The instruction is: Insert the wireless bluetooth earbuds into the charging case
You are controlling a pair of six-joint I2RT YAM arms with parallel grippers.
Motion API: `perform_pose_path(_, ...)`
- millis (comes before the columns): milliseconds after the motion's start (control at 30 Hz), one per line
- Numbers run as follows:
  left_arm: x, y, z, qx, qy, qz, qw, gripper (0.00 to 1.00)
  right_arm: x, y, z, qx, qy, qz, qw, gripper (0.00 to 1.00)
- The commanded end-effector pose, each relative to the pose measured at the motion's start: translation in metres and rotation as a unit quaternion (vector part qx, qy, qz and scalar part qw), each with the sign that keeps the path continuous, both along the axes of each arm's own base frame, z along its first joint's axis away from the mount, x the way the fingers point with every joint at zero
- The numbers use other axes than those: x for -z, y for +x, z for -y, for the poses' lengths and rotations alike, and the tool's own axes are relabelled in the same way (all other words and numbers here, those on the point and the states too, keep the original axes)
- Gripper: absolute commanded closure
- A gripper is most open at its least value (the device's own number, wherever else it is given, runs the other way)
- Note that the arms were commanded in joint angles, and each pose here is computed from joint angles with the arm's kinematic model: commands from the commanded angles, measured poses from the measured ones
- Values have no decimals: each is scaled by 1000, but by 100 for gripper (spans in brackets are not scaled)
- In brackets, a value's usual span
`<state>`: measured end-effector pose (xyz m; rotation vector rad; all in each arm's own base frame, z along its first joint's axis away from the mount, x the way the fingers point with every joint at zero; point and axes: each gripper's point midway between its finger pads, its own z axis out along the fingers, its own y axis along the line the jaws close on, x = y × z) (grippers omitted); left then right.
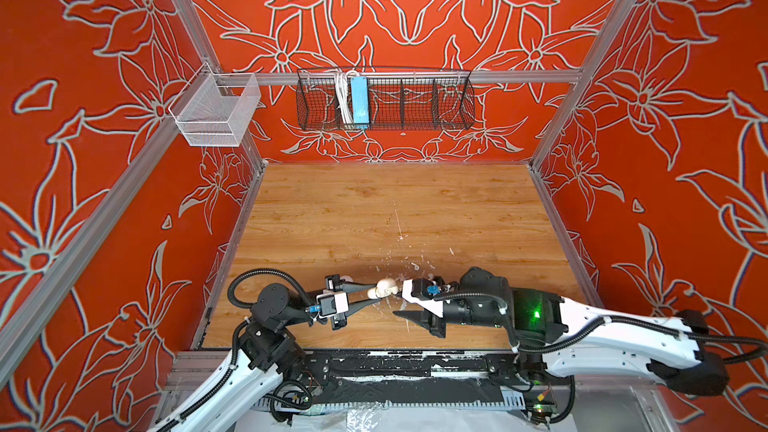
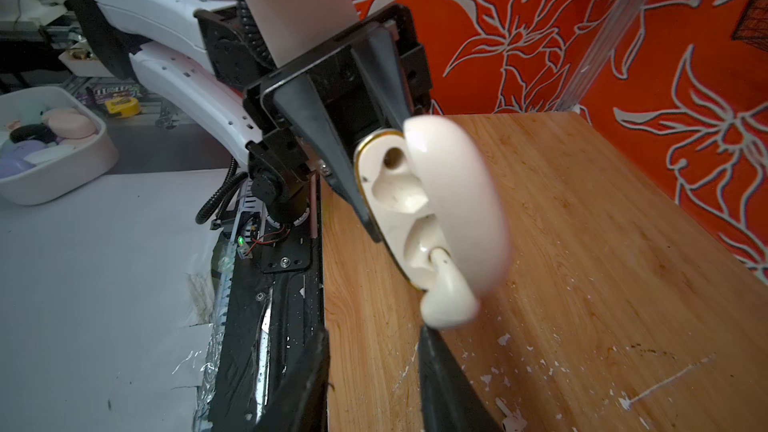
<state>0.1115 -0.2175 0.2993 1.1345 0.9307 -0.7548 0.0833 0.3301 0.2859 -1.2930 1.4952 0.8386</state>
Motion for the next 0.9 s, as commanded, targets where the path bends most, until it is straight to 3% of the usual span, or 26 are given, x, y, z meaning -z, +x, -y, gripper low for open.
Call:
perform_pose_path(0,-2,1,-1,-3,-5,-16,1000,100,3,14,14,38,-11,37,999,60)
perform_pose_path(167,1,-1,0,7,1,-46,999,100,0,27,25,62,-14,117,991,61)
perform_pose_path(300,5,-1,1,11,10,-70,997,100,-12,20,19,30,4,157,987,61)
perform_pose_path(400,2,2,1,7,7,-93,996,100,-18,19,14,21,10,181,983,70)
perform_pose_path(467,0,6,2,1,8,-111,994,100,-20,21,13,21,11,204,979,72)
perform_pose_path(533,-1,12,4,-8,10,-132,991,100,-14,13,10,-15,4,245,969,71)
perform_pose_path(700,-5,19,6,-14,13,-163,986,100,-5,15,10,-25,-3,347,938,67)
perform_pose_path(867,-5,15,5,-9,16,-172,985,100,-4,12,14,-38,-6,414,909,54)
